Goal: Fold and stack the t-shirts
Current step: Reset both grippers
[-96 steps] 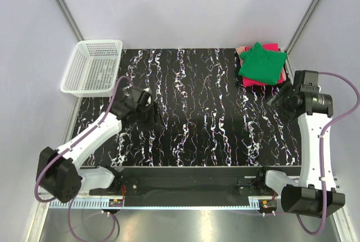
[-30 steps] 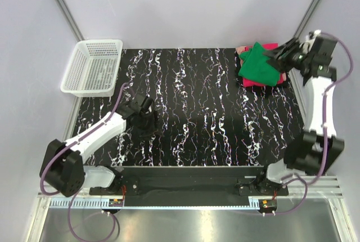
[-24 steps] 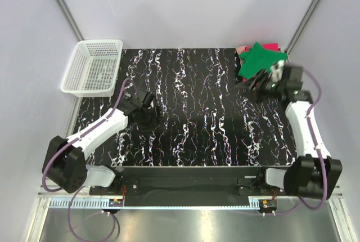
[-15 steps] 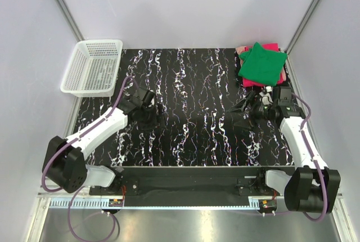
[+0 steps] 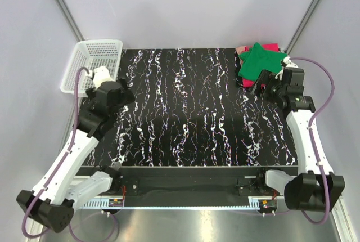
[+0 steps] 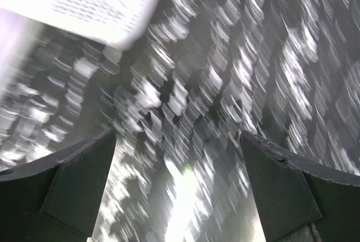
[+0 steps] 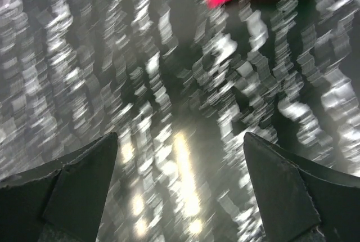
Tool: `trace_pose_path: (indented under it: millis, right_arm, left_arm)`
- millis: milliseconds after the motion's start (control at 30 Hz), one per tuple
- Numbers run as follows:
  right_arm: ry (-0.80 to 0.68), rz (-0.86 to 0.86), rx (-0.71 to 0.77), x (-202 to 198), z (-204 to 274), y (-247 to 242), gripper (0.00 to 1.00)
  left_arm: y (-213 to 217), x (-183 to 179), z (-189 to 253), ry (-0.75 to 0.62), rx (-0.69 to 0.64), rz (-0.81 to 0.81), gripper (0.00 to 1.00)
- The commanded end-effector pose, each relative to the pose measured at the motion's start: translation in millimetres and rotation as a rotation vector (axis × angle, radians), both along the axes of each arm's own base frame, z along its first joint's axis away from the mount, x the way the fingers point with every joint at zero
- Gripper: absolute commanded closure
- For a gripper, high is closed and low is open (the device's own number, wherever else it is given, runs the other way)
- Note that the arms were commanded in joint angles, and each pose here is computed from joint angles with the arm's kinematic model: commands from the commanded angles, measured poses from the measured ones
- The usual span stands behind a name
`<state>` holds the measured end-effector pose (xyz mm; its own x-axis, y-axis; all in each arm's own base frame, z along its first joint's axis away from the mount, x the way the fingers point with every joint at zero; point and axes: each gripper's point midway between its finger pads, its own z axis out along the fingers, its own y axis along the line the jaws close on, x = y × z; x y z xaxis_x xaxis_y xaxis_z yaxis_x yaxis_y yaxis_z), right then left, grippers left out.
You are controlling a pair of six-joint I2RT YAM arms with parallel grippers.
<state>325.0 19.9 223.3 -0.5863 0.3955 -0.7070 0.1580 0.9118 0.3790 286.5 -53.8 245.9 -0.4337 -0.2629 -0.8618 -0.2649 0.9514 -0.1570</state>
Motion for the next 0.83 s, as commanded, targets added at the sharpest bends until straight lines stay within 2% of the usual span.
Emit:
trace_pose_path:
  millis: [0, 133, 333, 400, 567, 800]
  right_arm:
    - [-0.082, -0.129, -0.259, 32.8, 0.3, -51.4, 0.00]
    - [-0.086, -0.109, -0.184, 38.1, 4.3, -42.1, 0.00]
    - [-0.133, -0.020, -0.052, 37.6, 17.0, -13.4, 0.00]
    - [-0.125, -0.011, 0.003, 38.4, 17.0, -5.3, 0.00]
    - [-0.122, -0.004, 0.049, 44.7, 19.9, 0.6, 0.00]
    - [-0.117, 0.031, 0.072, 47.2, 19.3, 7.4, 0.00]
  left_arm:
    - [57.5, 19.8, -4.3, -0.083, 0.206, 0.223, 0.01]
    - [65.8, 22.3, -7.5, -0.015, 0.139, 0.211, 0.01]
    - [57.7, 21.6, -5.4, 0.037, 0.150, 0.142, 0.01]
    - [53.6, 16.4, -13.2, 0.110, 0.117, 0.147, 0.01]
    - [43.6, 12.3, -16.2, 0.181, 0.087, 0.107, 0.01]
    - [48.2, 3.2, -20.5, 0.181, 0.098, 0.115, 0.01]
